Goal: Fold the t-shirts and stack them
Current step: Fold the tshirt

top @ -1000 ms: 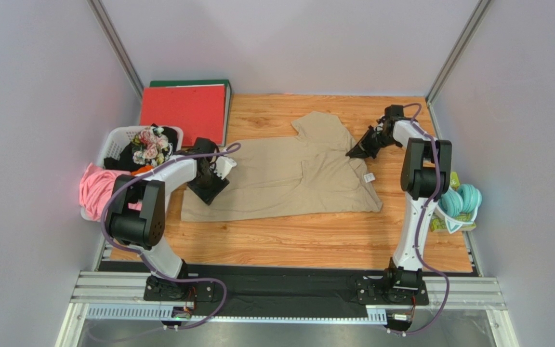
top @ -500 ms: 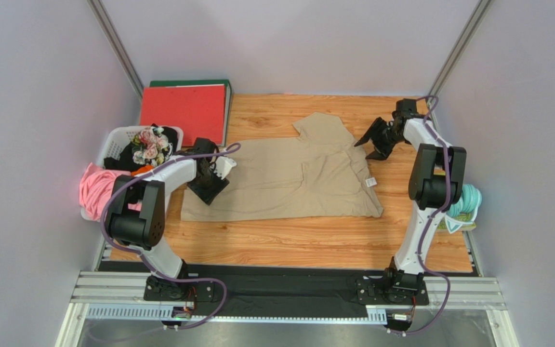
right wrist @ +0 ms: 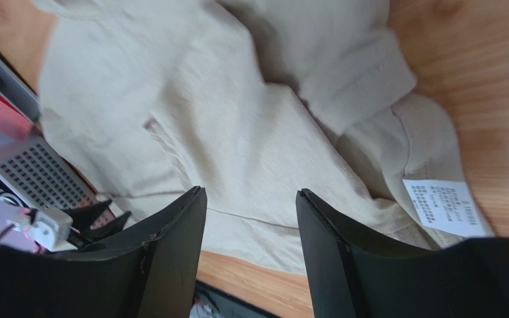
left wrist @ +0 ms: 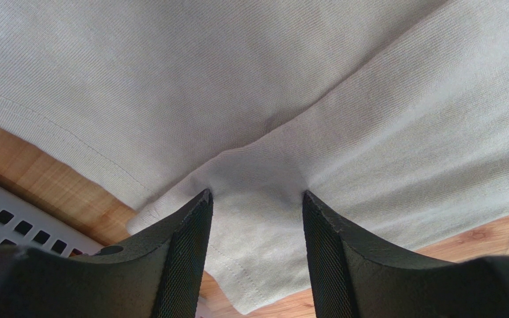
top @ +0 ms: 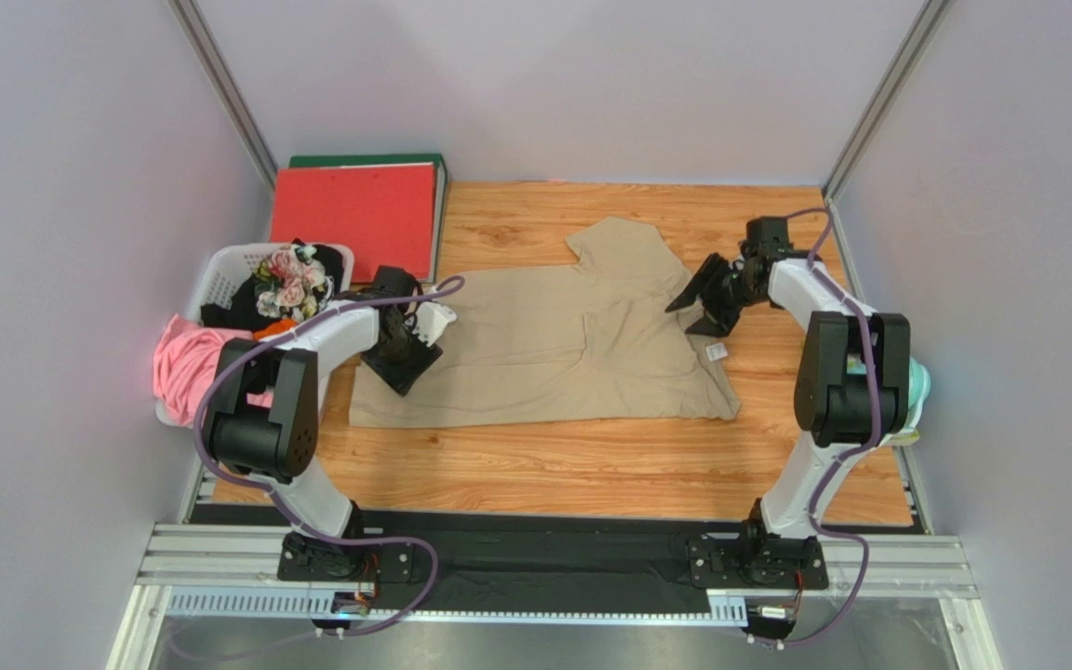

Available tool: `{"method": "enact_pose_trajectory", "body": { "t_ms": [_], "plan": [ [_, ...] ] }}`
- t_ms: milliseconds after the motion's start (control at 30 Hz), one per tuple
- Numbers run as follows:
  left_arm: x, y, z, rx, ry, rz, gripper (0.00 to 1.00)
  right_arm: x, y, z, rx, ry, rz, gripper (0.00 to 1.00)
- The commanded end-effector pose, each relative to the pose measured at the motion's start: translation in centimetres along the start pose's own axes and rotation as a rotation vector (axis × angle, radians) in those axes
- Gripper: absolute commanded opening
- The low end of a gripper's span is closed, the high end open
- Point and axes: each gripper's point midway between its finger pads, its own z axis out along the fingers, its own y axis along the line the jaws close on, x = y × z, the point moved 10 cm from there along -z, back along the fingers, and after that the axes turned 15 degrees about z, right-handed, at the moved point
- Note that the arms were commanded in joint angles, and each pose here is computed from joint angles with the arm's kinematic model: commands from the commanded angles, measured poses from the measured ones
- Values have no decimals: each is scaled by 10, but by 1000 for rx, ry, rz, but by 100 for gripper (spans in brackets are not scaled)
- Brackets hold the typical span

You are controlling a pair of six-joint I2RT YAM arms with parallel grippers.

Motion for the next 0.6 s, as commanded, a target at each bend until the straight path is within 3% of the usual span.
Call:
{"method": "enact_pose_trajectory", "body": {
  "t_ms": [0, 100, 300, 567],
  "plan": [
    [2, 0, 5, 13, -9, 14, 59, 16, -21, 27, -31, 142, 56, 58],
    [0, 2, 5, 10, -9, 14, 59, 21, -32, 34, -4, 175, 85, 57],
    [0, 3, 3, 5, -8, 17, 59, 19, -47, 42, 130, 108, 189, 56],
    [4, 8, -3, -5, -13, 15, 59, 12, -58, 18, 335, -109, 209, 54]
  ]
}}
